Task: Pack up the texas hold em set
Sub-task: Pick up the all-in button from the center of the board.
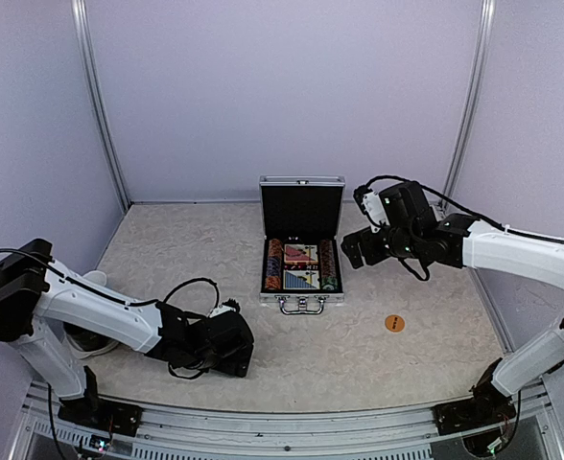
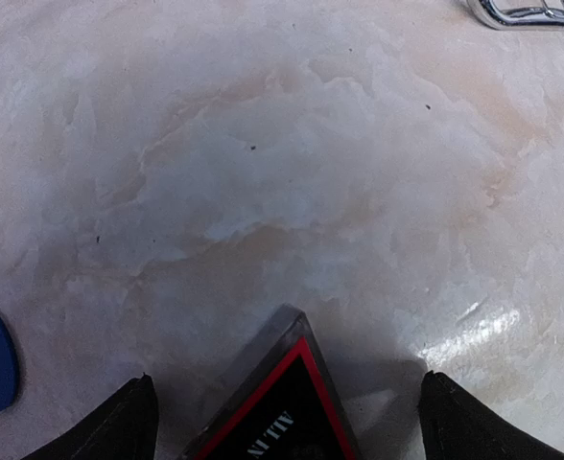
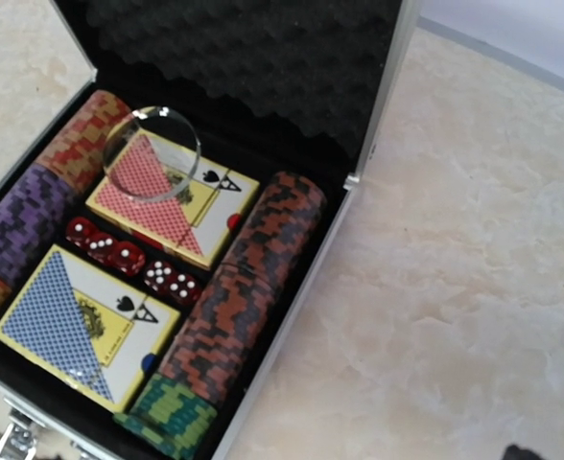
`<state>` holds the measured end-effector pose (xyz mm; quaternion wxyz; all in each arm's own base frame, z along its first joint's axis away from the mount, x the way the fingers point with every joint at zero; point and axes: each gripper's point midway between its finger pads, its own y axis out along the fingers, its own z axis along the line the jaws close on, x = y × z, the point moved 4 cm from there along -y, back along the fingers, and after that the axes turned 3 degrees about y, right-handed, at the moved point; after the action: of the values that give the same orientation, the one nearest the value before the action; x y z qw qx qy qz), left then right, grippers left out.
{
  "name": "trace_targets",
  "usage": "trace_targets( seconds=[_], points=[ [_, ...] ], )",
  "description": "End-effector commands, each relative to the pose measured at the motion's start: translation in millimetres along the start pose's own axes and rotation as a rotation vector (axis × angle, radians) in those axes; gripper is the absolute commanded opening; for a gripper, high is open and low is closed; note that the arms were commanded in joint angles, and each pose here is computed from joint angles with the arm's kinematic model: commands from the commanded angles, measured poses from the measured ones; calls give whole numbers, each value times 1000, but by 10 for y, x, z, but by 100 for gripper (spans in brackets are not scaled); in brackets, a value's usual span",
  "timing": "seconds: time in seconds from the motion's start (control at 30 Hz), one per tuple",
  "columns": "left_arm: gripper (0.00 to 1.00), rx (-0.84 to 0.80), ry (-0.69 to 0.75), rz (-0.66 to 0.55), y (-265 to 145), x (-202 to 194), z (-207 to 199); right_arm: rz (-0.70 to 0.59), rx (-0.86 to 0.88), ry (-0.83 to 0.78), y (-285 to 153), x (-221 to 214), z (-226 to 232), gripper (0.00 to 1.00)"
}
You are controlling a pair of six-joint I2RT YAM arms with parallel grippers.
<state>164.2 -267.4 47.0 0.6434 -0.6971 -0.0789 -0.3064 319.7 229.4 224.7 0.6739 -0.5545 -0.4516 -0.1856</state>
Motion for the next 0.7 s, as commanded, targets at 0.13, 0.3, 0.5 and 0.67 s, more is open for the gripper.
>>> trace_targets(
  seconds=[0.13, 0.3, 0.5, 0.67],
  points=[
    [91, 4, 13, 144, -69, -393, 70, -9, 17, 8, 27, 23, 28, 99],
    [90, 13, 10, 150, -109, -421, 91, -10, 17, 8, 27, 19, 26, 99],
    [83, 8, 15, 153, -81, -423, 64, -5, 18, 8, 38, -19, 26, 99],
    [69, 12, 23, 156, -50, -443, 52, -4, 14, 4, 29, -28, 17, 99]
  ],
)
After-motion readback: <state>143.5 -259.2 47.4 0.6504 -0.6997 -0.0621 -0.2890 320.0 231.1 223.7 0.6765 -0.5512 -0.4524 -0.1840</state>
